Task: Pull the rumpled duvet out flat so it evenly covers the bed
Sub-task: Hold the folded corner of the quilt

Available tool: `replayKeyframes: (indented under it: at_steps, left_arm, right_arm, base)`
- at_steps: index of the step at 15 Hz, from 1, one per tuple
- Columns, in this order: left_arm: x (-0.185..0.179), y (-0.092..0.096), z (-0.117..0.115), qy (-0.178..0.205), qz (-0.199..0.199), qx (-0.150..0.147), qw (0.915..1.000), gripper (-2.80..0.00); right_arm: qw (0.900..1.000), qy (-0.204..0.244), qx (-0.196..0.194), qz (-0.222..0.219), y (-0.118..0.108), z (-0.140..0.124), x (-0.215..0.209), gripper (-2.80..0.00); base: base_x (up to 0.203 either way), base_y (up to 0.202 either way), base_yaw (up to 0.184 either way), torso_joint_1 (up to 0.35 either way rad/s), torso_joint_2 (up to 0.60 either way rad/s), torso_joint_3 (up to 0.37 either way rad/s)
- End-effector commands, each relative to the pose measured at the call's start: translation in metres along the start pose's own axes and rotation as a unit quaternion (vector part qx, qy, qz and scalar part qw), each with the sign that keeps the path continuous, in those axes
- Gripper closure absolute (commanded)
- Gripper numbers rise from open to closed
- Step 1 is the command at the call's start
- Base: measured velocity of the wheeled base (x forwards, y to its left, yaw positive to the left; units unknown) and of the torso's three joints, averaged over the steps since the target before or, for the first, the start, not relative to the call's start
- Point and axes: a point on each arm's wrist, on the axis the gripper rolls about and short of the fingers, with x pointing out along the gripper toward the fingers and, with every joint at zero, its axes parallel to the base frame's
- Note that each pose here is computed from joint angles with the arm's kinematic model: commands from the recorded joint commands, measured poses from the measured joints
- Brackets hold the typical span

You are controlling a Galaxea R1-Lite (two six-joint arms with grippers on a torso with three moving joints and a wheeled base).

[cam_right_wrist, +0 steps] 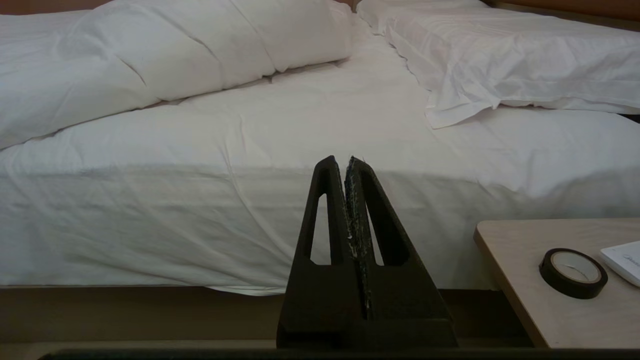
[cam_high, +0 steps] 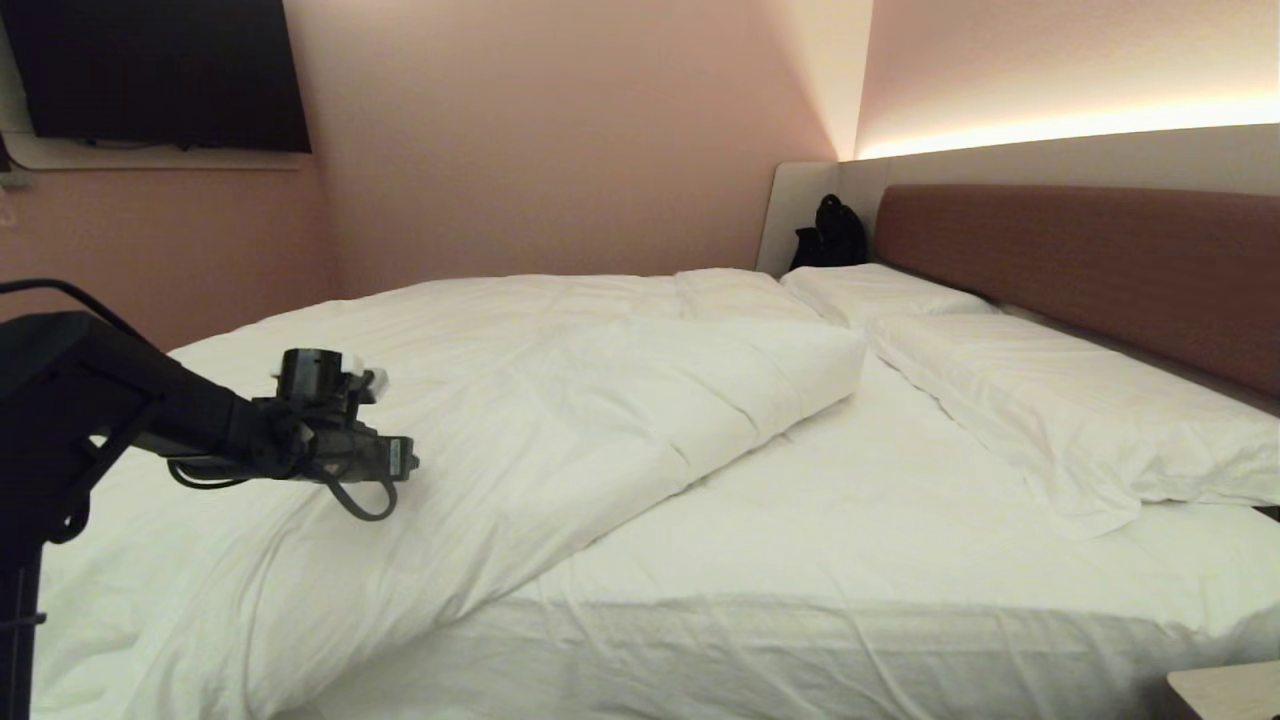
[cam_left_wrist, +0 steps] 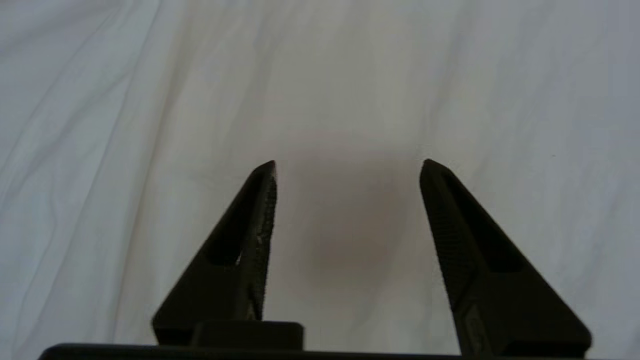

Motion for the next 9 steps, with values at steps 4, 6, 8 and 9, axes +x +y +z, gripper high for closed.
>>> replayKeyframes:
  at_steps: [4,6,8,9]
  left_arm:
    - [0.011,0.002,0.002,-0.002,-0.001,0.019,0.9998,-2.80]
    - [0.019,0.003,-0.006,0.010,-0.001,0.034,0.9994,-2.80]
    - [0.033,0.004,-0.017,0.018,-0.015,0.044,0.9988,-2.80]
    - [0.037,0.003,-0.020,0.015,-0.027,0.049,0.9983,-2.80]
  right_arm:
    - [1.000,0.000,0.000,0.000,0.000,0.000,0.000,0.00]
    - [1.000,0.000,0.000,0.000,0.000,0.000,0.000,0.00]
    - [1.000,0.000,0.000,0.000,0.000,0.000,0.000,0.00]
    - [1.000,0.000,0.000,0.000,0.000,0.000,0.000,0.00]
  base:
    - [0.000,0.000,0.000,0.000,0.00,0.000]
    - [0.000,0.000,0.000,0.000,0.00,0.000]
    - [0.000,0.000,0.000,0.000,0.00,0.000]
    - [0.000,0.000,0.000,0.000,0.00,0.000]
